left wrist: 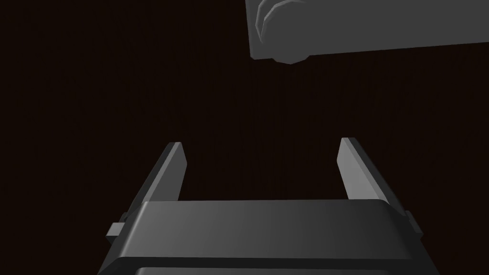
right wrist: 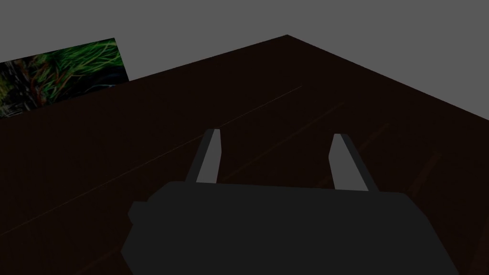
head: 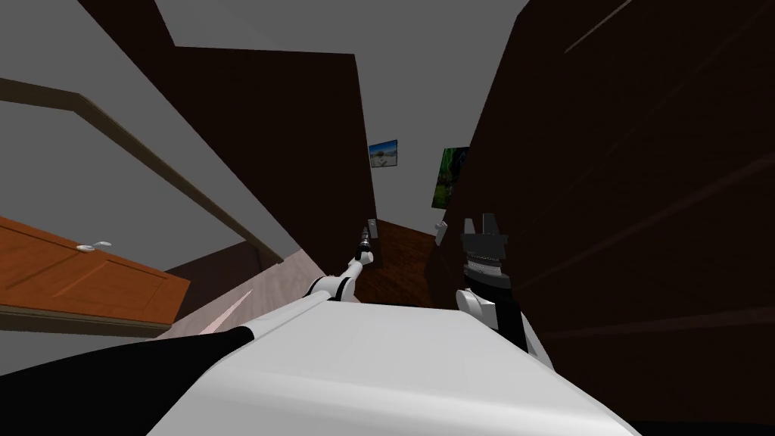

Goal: Push the door open

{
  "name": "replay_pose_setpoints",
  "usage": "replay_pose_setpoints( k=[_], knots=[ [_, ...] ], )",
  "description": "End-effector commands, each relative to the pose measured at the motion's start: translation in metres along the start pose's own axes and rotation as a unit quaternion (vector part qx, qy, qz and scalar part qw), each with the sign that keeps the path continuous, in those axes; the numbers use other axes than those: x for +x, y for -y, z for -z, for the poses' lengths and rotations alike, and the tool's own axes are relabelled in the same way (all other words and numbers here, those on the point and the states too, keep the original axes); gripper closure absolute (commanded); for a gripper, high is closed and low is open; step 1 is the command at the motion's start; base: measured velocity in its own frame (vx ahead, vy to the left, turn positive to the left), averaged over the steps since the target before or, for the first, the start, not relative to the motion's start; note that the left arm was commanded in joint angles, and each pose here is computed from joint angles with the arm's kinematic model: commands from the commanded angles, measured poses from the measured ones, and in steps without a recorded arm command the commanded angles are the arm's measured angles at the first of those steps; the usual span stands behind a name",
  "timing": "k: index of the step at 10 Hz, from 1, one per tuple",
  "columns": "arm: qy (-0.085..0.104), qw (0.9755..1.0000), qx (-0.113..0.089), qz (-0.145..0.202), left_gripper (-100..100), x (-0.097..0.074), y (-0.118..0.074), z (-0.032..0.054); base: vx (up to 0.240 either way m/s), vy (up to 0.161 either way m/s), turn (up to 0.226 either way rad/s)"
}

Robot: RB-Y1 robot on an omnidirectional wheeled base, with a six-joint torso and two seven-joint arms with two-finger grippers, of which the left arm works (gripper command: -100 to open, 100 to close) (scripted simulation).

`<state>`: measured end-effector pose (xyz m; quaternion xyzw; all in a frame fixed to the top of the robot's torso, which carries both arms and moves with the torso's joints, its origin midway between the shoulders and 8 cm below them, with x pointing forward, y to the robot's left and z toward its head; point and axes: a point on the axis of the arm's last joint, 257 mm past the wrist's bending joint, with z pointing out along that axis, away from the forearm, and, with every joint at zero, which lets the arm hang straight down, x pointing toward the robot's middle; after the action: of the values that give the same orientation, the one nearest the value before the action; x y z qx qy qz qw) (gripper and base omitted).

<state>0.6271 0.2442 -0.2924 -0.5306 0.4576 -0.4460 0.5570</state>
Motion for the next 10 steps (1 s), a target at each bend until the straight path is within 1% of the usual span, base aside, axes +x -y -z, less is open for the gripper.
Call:
replay_pose_setpoints(
  k=[1,2,3,4,5,6,7,8,10],
  knots=[
    [0.007,0.9999,0.004,-0.008,-100,-0.015,0.004,-0.0039,0.226,0.086,-0.024],
    [0.009,0.9999,0.005,-0.009,-100,-0.018,0.004,-0.0042,0.215,0.056,-0.029],
    [0.009,0.9999,0.005,-0.009,-100,-0.018,0.004,-0.0042,0.142,0.009,-0.006],
    [0.01,0.9999,0.004,-0.005,-100,-0.016,0.003,-0.0024,0.167,-0.019,-0.043],
    [0.008,1.0,0.003,-0.001,-100,-0.011,0.001,-0.0005,0.22,-0.025,-0.04],
    [0.005,1.0,0.0,0.006,-100,-0.001,-0.001,0.0029,0.206,-0.008,-0.026],
    [0.006,1.0,0.001,0.002,-100,-0.006,0.0,0.0011,0.085,-0.002,-0.005],
    [0.006,1.0,0.001,0.002,100,-0.006,0.0,0.0011,-0.012,-0.003,0.006],
    [0.006,1.0,0.001,0.002,100,-0.006,0.0,0.0011,-0.028,0.002,-0.005]
  ],
)
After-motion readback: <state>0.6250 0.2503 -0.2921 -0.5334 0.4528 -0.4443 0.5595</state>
